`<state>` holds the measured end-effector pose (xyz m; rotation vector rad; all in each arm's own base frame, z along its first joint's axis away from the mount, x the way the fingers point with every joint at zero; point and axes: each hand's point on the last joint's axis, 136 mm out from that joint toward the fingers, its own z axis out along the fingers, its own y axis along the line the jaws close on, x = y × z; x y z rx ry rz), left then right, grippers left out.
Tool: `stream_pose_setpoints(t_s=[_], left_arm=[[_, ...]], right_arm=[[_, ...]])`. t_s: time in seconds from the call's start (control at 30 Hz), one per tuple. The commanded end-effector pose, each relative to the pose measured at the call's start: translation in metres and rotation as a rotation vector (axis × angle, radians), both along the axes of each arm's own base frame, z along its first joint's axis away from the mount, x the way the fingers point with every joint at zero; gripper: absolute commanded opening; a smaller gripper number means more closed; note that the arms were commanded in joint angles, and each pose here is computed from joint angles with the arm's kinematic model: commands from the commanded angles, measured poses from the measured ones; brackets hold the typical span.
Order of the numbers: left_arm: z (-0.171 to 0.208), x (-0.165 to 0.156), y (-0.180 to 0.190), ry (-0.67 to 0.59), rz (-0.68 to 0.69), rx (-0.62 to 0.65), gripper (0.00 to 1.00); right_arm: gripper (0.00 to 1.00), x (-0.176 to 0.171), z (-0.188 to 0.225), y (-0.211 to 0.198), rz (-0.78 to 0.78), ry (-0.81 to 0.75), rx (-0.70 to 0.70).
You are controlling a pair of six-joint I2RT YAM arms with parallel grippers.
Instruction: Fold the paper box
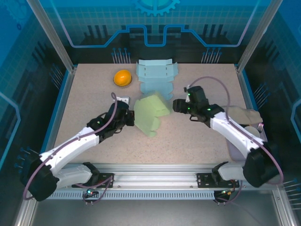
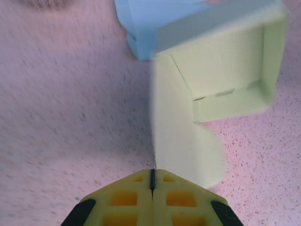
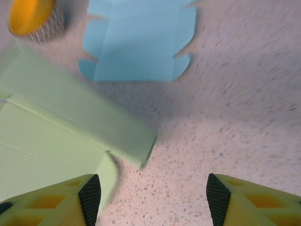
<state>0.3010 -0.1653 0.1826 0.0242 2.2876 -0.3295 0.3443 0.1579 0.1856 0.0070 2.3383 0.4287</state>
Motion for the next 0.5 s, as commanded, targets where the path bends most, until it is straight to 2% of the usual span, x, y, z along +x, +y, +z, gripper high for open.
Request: stream_pose_setpoints(t_s=[0.0, 0.1, 0.27, 0.37, 0.47], left_arm=[[0.015, -0.023, 0.036, 0.077, -0.04, 0.277, 0.0], [0.06, -0.027, 0.043, 0.039, -0.087, 0.412, 0.0], [0.135, -0.028, 0.053, -0.136, -0.128, 0.773, 0.0], [0.154, -0.029, 0.048, -0.221, -0.181, 0.973, 0.0], [0.157, -0.035, 0.024, -0.329, -0.316, 1.208, 0.0]], right_arm=[[0.66, -0.009, 0.055, -0.021, -0.004, -0.106, 0.025], [0.67, -0.021, 0.083, -0.042, -0.02, -0.179, -0.024], [0.68, -0.042, 0.11, -0.066, -0.046, -0.258, -0.078], [0.69, -0.052, 0.118, -0.074, -0.058, -0.297, -0.076], [0.69, -0.059, 0.121, -0.08, -0.066, -0.317, -0.077]])
